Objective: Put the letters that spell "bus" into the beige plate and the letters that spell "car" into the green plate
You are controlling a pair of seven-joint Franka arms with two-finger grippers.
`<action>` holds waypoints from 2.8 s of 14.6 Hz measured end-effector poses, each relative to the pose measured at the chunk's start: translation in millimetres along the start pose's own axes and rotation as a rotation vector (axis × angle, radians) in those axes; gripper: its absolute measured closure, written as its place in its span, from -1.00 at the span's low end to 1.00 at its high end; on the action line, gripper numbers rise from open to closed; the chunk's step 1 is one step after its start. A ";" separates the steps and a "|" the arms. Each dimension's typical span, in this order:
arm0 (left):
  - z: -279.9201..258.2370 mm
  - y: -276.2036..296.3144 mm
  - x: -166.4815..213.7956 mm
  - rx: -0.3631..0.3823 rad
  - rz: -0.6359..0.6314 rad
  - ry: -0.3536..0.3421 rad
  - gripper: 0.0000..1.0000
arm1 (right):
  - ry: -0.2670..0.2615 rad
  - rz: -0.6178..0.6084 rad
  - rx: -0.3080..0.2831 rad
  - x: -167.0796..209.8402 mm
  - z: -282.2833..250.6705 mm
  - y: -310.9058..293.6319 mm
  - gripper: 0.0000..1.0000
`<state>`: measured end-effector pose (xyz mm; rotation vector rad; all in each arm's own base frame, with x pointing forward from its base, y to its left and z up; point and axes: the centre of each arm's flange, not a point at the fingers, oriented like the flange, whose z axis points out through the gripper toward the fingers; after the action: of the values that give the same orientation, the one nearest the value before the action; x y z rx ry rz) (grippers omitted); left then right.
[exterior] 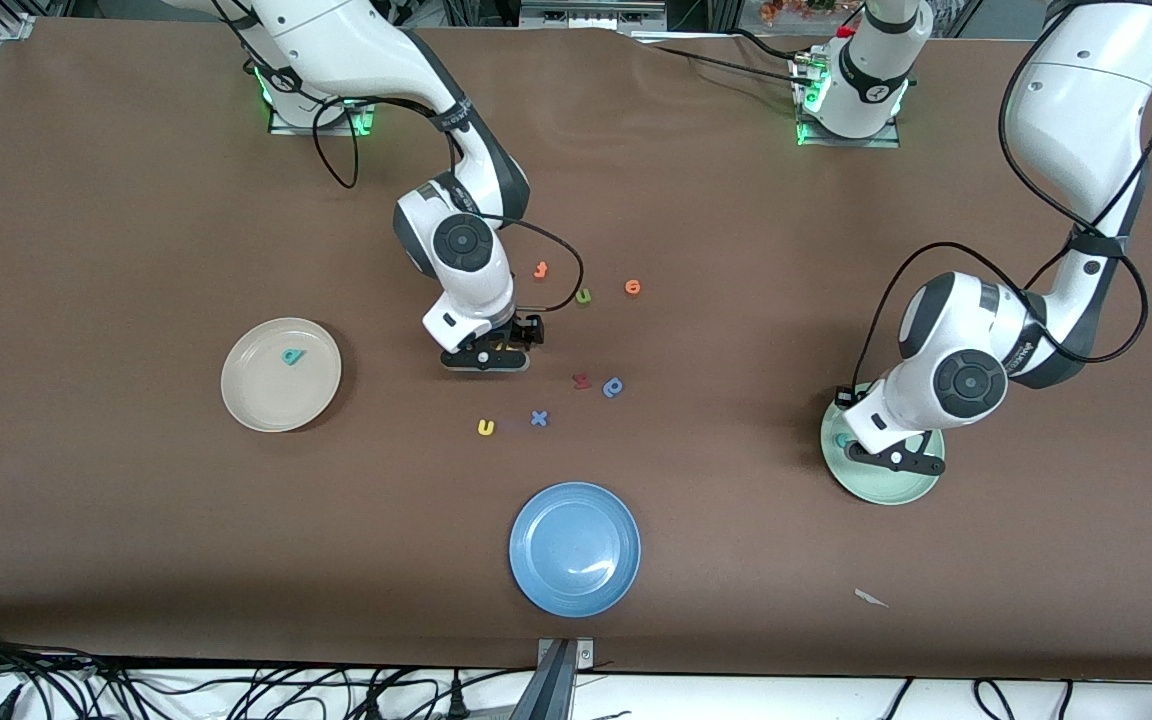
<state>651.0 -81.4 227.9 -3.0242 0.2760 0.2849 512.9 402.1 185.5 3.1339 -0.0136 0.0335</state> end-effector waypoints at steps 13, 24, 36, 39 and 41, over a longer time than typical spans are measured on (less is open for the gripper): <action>-245.5 14.0 -93.2 -0.029 -0.053 0.025 -1.00 | -0.001 0.001 -0.004 2.1 5.4 -0.5 -0.03; -355.3 -21.5 -168.2 -0.086 -0.125 0.160 -1.00 | 0.006 0.002 0.001 3.9 8.7 -2.2 0.22; -346.0 -38.0 -180.5 -0.084 -0.158 0.189 -1.00 | -0.015 -0.053 -0.022 18.0 -7.1 8.5 0.44; -347.6 -40.3 -182.5 -0.084 -0.159 0.193 -1.00 | -0.046 -0.130 -0.055 49.0 -41.8 51.1 0.44; -348.1 -34.2 -182.1 -0.083 -0.148 0.193 -1.00 | -0.062 -0.207 -0.085 66.3 -54.6 90.6 0.44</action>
<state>542.9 -54.3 606.1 -3.1361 0.0537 -0.0068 577.1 311.3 242.1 3.0321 0.3008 -0.0641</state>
